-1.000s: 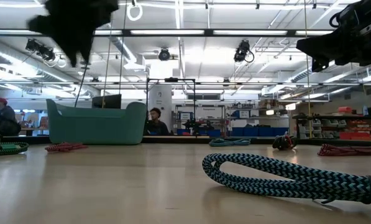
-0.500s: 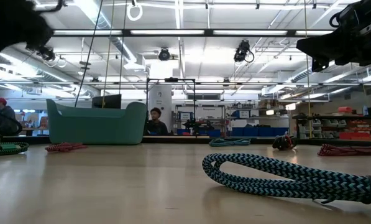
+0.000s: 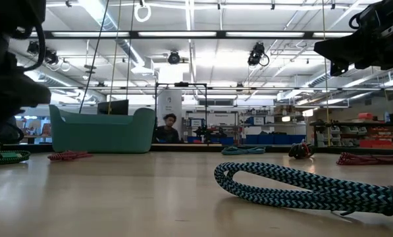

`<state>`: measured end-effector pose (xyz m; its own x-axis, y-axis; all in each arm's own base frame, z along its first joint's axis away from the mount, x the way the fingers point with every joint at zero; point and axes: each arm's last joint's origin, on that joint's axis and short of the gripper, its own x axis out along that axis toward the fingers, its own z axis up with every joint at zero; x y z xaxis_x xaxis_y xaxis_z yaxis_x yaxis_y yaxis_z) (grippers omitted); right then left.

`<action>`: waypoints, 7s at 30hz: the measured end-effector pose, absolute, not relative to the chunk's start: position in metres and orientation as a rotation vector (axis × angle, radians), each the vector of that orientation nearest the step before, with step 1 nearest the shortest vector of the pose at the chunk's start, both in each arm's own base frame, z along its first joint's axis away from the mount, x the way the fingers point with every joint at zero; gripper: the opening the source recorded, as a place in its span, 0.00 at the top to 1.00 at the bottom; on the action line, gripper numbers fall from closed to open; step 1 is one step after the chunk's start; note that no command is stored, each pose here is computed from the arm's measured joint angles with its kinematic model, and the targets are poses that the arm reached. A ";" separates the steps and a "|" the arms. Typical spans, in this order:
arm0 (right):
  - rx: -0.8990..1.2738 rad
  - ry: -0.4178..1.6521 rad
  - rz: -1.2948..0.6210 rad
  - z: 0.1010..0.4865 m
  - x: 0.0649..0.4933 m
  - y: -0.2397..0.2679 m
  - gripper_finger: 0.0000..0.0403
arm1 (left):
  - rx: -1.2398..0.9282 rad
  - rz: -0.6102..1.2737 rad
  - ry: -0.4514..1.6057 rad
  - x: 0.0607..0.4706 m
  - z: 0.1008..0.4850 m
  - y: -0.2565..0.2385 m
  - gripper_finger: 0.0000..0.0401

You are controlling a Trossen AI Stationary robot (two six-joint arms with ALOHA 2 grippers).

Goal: Pick and place USB-C Cables
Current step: Put the green charger cable into the green bin, then put the purple charger cable into the green bin

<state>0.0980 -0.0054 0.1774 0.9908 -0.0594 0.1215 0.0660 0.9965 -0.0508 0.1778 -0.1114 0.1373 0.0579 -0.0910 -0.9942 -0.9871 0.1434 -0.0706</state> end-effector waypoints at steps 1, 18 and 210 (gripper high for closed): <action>-0.055 -0.120 -0.063 0.177 0.098 -0.005 0.93 | -1.196 1.005 1.286 0.177 0.136 -0.111 0.53; -0.055 -0.120 -0.063 0.177 0.098 -0.005 0.93 | -1.167 0.864 1.075 0.187 0.161 -0.106 0.92; 0.443 0.266 -0.195 0.203 0.260 0.056 0.96 | -0.501 0.205 0.242 0.236 0.207 0.004 0.60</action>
<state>0.2599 0.0563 0.2034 0.9471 -0.1274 -0.2946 0.2423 0.8859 0.3956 0.2359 0.0042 0.2075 0.9510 0.1347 -0.2783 -0.2526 0.8575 -0.4482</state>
